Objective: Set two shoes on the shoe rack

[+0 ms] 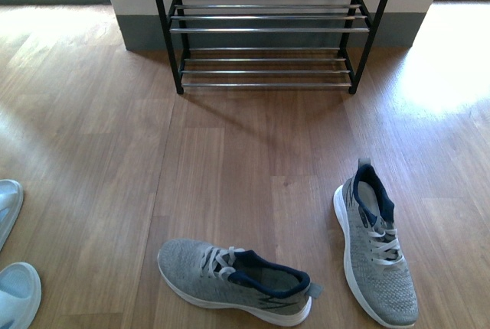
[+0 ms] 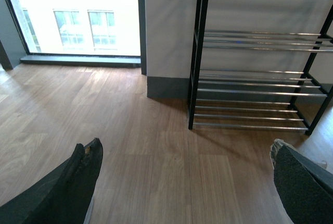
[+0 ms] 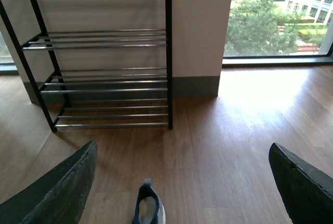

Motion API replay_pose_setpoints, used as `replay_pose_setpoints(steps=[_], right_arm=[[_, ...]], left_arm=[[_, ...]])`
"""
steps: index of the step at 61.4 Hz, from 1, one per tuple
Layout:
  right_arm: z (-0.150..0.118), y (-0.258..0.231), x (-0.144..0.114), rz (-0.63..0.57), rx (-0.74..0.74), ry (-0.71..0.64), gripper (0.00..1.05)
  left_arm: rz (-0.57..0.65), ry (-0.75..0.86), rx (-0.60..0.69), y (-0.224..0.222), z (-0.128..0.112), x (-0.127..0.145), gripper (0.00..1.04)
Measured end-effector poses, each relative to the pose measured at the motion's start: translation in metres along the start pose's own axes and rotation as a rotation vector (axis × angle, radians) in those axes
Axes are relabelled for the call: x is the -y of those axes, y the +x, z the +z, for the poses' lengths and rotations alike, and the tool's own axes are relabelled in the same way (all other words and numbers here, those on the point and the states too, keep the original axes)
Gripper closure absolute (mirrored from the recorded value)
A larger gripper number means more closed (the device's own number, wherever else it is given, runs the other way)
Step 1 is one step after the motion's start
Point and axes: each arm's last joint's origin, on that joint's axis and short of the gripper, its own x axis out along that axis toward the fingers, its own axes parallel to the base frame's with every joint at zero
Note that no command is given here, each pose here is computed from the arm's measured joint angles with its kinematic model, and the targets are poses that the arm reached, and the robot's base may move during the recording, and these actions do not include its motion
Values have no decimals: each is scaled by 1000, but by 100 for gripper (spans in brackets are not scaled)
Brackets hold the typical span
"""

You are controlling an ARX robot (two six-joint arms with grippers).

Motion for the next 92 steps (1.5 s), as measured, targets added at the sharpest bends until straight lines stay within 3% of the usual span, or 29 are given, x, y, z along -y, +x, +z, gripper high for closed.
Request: replay_pose_setpoints(steps=[7,14,18,26,32,44,53,61,70,75,80,87,92], right_arm=[[0,0,0,5,0,0,9],[4,8,-1,269,-33,96,9],[14,19,-3,350,-44,97,9],[44,68,-8,443,-131,23,9],[43,109,-19,524,-226,-96,9],[-5,197,-41,616,-337,-614,9],[-84,262,-59,741,-411,-1149,9],[-131,279,-69,807,-558,-1253,9],[-163,290,-74,847,-628,-1322,9],[-172,297,-72,850,-697,-1291,9],[-173,307,-69,781,-755,-1166,9],[-168,318,-67,631,-799,-860,9],[-165,322,-67,504,-828,-548,9]], left_arm=[[0,0,0,0,0,0,9],[0,0,0,0,0,0,9],[0,0,0,0,0,0,9],[0,0,0,0,0,0,9],[0,0,0,0,0,0,9],[0,0,0,0,0,0,9],[0,0,0,0,0,0,9],[0,0,0,0,0,0,9],[0,0,0,0,0,0,9],[0,0,0,0,0,0,9],[0,0,0,0,0,0,9],[0,0,0,0,0,0,9],[0,0,0,0,0,0,9]])
